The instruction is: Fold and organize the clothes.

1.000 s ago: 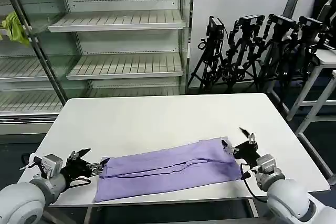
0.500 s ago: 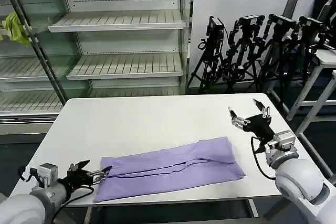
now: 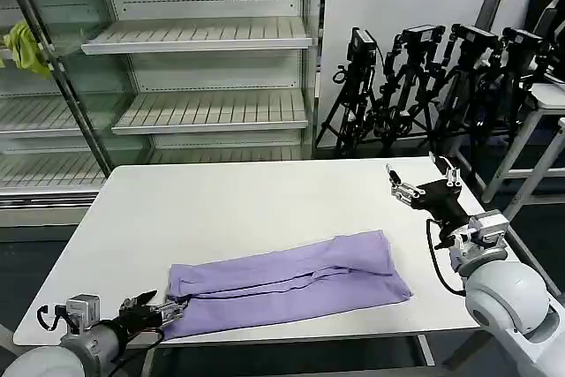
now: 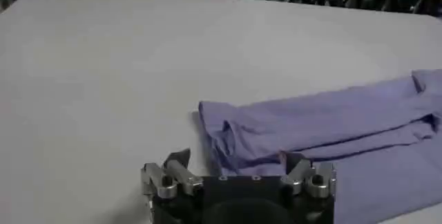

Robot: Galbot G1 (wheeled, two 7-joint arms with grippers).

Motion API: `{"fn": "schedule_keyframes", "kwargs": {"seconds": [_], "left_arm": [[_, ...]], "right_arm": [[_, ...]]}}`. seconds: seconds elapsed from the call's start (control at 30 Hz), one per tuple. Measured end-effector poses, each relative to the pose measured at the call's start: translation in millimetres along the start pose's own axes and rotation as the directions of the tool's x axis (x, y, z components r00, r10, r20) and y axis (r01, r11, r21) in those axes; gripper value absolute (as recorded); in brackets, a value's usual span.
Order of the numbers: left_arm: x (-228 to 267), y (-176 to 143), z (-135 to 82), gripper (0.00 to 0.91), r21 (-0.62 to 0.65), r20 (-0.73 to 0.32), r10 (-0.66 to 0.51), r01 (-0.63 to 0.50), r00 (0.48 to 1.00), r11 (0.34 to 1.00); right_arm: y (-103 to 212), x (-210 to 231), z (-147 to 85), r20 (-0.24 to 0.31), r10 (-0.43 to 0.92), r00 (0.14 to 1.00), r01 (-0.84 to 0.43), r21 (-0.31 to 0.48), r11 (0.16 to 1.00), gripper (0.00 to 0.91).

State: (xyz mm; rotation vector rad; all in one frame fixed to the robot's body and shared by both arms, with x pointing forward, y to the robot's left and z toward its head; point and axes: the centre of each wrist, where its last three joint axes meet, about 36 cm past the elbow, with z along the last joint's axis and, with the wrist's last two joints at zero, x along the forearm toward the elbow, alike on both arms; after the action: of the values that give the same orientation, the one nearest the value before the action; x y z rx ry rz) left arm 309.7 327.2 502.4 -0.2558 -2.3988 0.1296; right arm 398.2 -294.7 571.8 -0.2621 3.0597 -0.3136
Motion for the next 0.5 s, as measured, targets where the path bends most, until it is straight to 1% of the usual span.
{"fn": "schedule_keyframes", "kwargs": {"seconds": [0.23, 0.4, 0.5], "left_arm": [[-7, 2, 9, 0.887, 0.045, 0.0, 0.007, -0.007, 1.0, 0.999], [-12, 4, 13, 0.887, 0.067, 0.007, 0.009, -0.01, 1.0, 0.998], [-14, 4, 14, 0.867, 0.082, 0.014, 0.011, -0.013, 1.0, 0.997]], "right_arm": [[5, 5, -3, 0.01, -0.003, 1.0, 0.003, -0.014, 1.0, 0.907], [8, 8, -1, 0.007, -0.006, 1.0, 0.006, -0.02, 1.0, 0.907], [9, 8, 1, 0.005, -0.007, 1.0, 0.007, -0.024, 1.0, 0.907]]}}
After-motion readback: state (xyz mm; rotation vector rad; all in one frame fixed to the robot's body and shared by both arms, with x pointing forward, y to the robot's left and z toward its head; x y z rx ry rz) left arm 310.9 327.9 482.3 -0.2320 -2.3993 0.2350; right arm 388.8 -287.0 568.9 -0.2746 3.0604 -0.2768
